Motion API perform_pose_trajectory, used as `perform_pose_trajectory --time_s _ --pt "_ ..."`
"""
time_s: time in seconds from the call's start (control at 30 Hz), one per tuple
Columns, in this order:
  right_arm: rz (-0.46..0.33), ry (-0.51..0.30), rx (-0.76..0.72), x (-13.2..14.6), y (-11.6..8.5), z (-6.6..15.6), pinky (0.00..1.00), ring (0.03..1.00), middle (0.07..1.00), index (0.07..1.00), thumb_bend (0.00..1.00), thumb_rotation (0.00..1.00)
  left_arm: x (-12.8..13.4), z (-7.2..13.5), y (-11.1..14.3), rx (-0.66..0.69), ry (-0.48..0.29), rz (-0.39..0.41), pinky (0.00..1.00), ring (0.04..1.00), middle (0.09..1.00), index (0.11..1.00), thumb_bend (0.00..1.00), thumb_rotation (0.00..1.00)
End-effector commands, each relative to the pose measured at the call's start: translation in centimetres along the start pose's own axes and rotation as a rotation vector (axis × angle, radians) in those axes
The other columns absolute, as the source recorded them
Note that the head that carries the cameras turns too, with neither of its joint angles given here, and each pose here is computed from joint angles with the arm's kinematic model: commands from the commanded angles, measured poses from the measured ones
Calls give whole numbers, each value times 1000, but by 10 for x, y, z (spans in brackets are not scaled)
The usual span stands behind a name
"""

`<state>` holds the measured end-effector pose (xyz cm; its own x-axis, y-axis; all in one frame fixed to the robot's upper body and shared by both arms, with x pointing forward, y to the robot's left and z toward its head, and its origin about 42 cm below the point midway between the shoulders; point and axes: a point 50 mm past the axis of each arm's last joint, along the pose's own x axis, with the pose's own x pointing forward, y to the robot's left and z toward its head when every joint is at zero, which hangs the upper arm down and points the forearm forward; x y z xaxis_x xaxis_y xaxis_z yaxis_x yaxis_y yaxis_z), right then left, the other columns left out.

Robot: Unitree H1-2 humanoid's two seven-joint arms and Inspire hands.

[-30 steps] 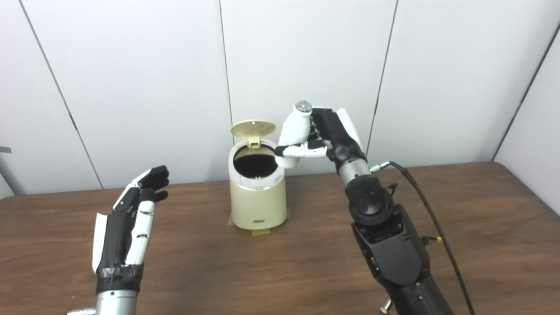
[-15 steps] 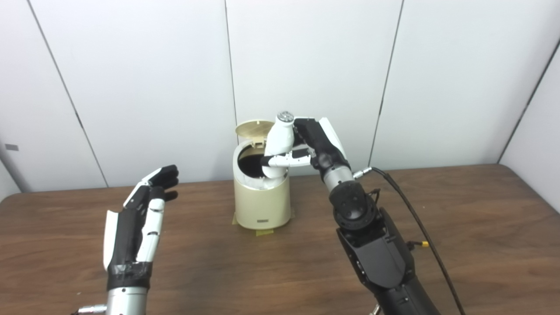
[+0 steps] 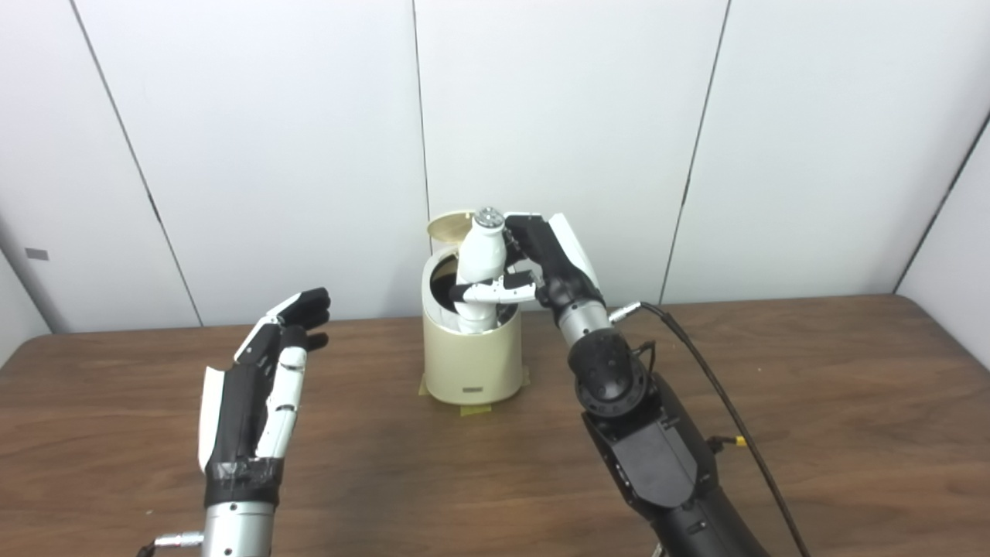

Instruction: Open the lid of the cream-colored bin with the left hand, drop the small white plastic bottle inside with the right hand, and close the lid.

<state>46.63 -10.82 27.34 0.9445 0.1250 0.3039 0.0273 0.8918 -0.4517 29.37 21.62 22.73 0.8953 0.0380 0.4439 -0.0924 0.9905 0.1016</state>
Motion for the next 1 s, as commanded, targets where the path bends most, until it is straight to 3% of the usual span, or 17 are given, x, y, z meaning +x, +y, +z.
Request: perform_pose_trajectory --time_s 0.0,0.3,0.53,0.7,0.8,0.97 --pt "-63 -151 10 17 -10 35 567 490 479 469 519 0 9 16 -3 -1 -77 7 758 808 810 798 308 817" --pt "-114 -204 46 21 -5 31 367 442 490 477 520 0 9 15 -4 2 -77 6 758 805 808 794 314 816" --pt "-127 -238 51 25 -2 24 357 438 499 478 519 0 7 17 -5 -1 -80 7 759 802 806 792 319 806" --pt "-112 -247 33 25 0 18 497 468 487 470 519 0 7 18 -5 0 -84 5 755 801 804 789 331 797" --pt "-102 -246 31 23 1 13 372 454 500 469 518 0 8 18 -5 0 -81 6 751 801 804 789 328 793" --pt "-92 -282 10 15 2 6 354 453 530 476 502 0 7 19 -4 10 -84 6 750 799 801 789 316 806"
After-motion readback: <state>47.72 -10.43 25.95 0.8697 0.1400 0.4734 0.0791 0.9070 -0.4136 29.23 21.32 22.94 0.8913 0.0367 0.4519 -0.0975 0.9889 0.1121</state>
